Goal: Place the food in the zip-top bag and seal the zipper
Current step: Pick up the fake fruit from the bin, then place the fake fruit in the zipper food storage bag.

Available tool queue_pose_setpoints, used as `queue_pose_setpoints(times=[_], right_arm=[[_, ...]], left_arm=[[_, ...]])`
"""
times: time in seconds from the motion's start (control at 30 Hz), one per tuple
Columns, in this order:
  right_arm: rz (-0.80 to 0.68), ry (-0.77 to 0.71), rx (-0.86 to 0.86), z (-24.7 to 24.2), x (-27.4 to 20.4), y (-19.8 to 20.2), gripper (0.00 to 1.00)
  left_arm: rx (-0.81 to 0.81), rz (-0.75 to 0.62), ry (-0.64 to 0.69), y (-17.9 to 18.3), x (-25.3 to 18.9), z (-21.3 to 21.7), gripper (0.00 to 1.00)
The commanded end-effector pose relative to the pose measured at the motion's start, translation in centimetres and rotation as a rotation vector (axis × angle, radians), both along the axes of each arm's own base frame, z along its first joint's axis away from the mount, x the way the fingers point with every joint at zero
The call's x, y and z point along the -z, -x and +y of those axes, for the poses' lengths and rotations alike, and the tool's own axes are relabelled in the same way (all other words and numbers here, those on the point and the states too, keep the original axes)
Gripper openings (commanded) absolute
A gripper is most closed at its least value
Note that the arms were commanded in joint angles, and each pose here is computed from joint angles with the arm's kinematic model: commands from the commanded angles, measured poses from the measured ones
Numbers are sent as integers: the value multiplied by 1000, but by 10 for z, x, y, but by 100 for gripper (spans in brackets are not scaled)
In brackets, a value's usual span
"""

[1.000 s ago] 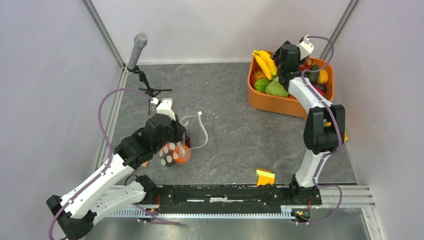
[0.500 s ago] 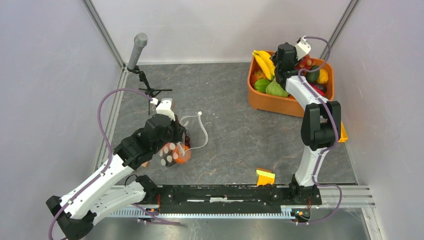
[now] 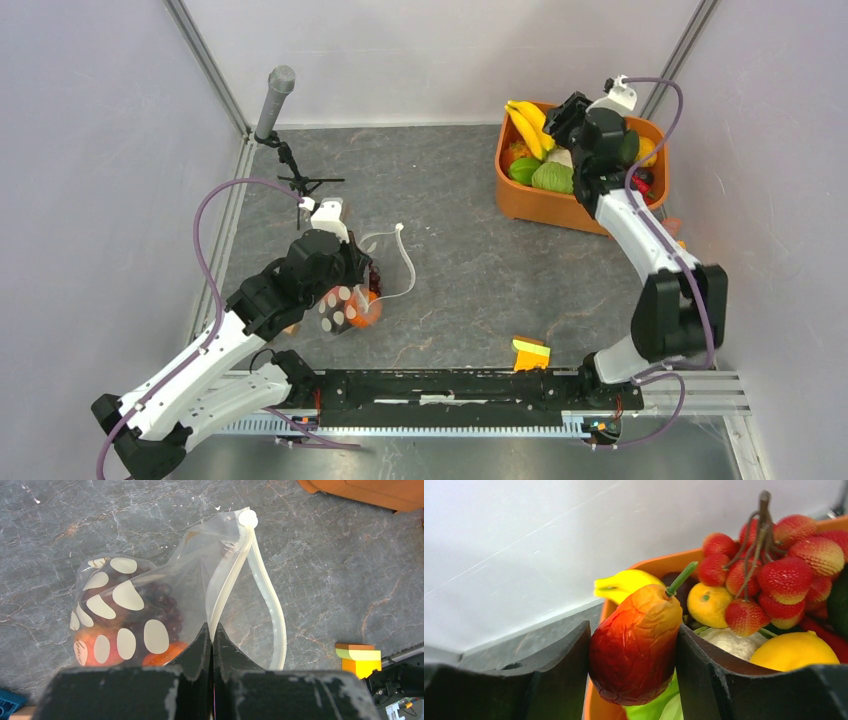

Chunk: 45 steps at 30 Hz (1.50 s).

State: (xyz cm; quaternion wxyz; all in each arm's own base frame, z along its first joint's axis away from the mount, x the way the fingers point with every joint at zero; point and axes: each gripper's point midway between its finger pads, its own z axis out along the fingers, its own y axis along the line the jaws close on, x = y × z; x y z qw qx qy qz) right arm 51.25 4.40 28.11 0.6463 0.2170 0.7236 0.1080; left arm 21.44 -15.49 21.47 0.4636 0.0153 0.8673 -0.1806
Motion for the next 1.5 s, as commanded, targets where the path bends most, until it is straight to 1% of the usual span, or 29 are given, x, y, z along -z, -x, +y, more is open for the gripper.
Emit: queue_pose_setpoints(times=[0.0,0.13,0.3,0.57,0.73,0.9,1.03,1.17,1.27,1.47], right_arm=[[-147,68,-259,36,-44,36,40],[-217,63,-529,80,-49,81,40],[-260,101,-727,112,-46,133,40],[-353,179,-1083,196,-41,217,40],[-348,175,-1280,244,-21,256,38],[-315,201,-1387,285,1,282,38],[-266,243,-1422,312,22,293,38],[-200,266,-1436,331,41,296,39],[-180,285,-1467,345,52,304,39],[-136,322,-1427,357,68,295,43]], left_arm=[[-6,-30,60,-3,-12,-5,2],[1,-30,59,-4,-13,-6,2],[11,-28,67,-4,-15,-10,2],[17,-22,72,-6,-14,-14,2],[24,-15,77,-5,-13,-16,2],[30,-18,88,-4,-15,-17,2],[43,-17,92,-2,-18,-18,2],[76,-6,105,2,-21,-23,2],[81,-12,118,3,-24,-24,2],[94,-34,144,5,-36,-25,2]])
